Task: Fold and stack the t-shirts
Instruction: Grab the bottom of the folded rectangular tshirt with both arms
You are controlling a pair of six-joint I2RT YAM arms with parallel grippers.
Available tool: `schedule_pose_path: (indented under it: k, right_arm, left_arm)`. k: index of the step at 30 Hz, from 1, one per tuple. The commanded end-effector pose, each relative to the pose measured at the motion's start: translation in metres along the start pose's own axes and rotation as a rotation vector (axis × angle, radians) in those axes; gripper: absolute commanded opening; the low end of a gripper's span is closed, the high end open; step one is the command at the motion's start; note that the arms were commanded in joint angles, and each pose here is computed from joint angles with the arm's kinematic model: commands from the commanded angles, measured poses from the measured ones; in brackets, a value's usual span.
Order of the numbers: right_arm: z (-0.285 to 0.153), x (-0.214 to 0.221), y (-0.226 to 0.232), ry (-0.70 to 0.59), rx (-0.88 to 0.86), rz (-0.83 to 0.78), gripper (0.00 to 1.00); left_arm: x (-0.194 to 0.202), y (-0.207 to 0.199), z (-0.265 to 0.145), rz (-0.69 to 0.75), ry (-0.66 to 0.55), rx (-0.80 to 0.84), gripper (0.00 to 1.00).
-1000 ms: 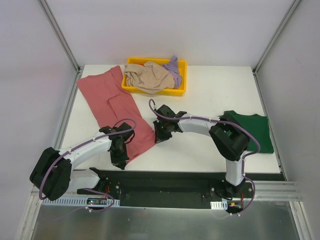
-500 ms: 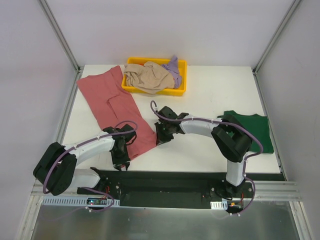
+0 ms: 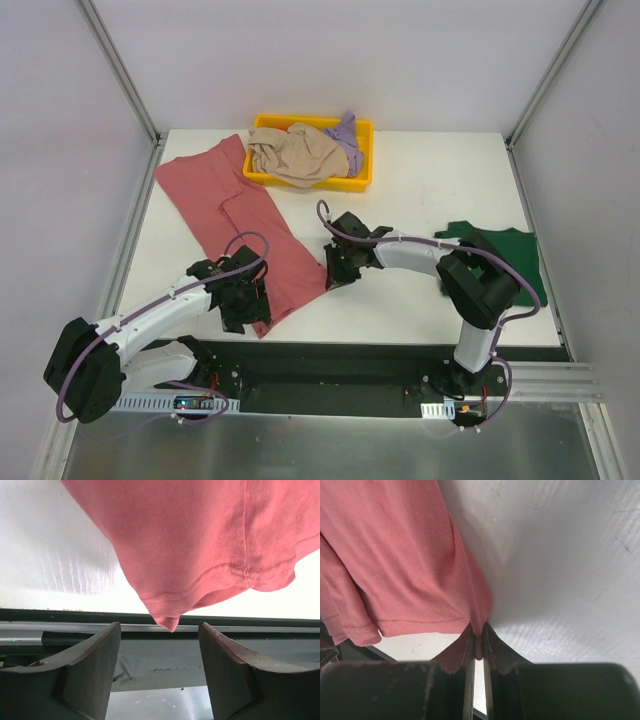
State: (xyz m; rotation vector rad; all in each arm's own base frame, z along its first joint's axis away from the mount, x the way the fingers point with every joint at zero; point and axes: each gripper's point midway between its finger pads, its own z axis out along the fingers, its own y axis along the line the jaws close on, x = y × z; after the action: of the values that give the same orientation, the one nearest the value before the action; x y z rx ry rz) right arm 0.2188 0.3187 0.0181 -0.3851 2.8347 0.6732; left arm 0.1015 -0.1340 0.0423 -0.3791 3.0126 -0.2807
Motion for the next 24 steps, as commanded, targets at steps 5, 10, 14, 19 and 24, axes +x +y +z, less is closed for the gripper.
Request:
schedule_pose_path:
  k: [5,10,14,19,24]
  right_arm:
    - [-0.014,0.002,-0.004,-0.017,0.005,-0.001,0.11]
    - [-0.016,0.005,-0.006,-0.018,0.01,-0.002,0.11]
    - [-0.021,0.008,-0.007,-0.028,0.005,0.006,0.06]
    - [-0.032,0.009,0.0,-0.049,-0.024,0.007,0.04]
    - [-0.047,0.0,0.032,-0.067,-0.124,-0.035,0.0]
  left_arm:
    - [0.002,0.002,0.027,-0.049,0.008,-0.011,0.47]
    - [0.022,0.012,0.036,-0.082,0.099,-0.046,0.18]
    - [0.031,0.003,0.03,-0.112,0.116,0.019,0.02]
    - [0.028,-0.013,0.016,-0.136,0.081,0.117,0.0]
    - [0.014,-0.021,0.0,-0.114,0.002,0.16,0.0]
